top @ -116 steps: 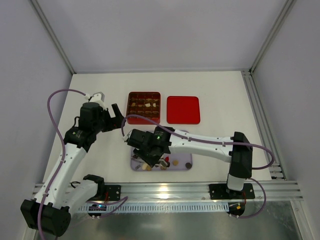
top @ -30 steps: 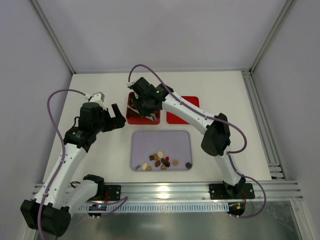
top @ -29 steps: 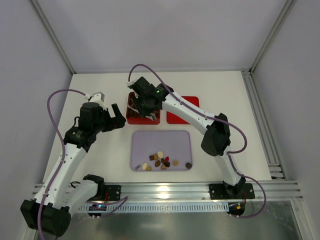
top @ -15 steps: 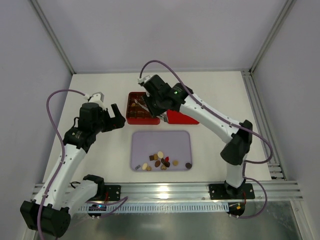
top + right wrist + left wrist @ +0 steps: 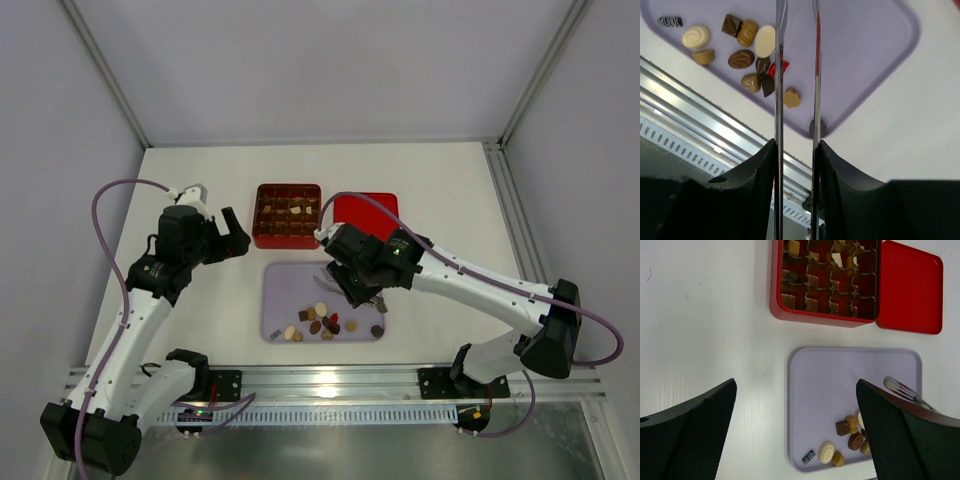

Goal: Pack the chocolate

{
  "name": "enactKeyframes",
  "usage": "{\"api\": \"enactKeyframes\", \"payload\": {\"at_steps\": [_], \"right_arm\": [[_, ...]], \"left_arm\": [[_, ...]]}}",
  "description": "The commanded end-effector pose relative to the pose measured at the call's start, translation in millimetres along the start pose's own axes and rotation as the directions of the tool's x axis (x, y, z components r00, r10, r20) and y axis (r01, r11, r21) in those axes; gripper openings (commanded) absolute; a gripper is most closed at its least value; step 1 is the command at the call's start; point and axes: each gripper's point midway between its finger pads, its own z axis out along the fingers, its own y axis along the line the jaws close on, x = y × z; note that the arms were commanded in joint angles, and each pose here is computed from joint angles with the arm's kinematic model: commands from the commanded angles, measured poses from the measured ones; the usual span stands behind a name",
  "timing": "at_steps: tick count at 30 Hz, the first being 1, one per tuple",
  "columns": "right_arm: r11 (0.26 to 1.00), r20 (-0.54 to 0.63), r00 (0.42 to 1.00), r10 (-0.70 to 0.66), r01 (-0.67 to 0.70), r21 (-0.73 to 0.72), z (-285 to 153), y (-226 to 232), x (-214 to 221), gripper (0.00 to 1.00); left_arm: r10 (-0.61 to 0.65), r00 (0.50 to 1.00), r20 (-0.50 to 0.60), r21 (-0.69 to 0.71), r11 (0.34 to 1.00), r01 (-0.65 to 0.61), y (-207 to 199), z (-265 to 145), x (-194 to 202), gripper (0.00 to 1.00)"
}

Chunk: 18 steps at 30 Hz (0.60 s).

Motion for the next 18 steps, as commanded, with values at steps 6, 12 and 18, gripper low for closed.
{"api": "enactKeyframes", "payload": {"at_steps": [6, 12, 18], "right_arm": [[0.998, -0.028, 1.000, 0.014, -0.016, -0.067, -3, 26, 25, 0.40], [0.998, -0.061, 0.998, 0.016, -0.020, -0.065, 2, 27, 38, 0.40], [0.997, -0.074, 0.997, 0.013, -0.018, -0.076, 4, 30, 43, 0.40]], "left_arm": [[0.001, 0.999, 0.039, 0.000, 1.000, -0.001, -2, -3, -12, 1.00], [0.001, 0.999, 0.039, 0.000, 1.000, -0.001, -2, -3, -12, 1.00], [0.002, 0.999, 0.035, 0.001, 1.000, -0.002, -2, -3, -12, 1.00]]}}
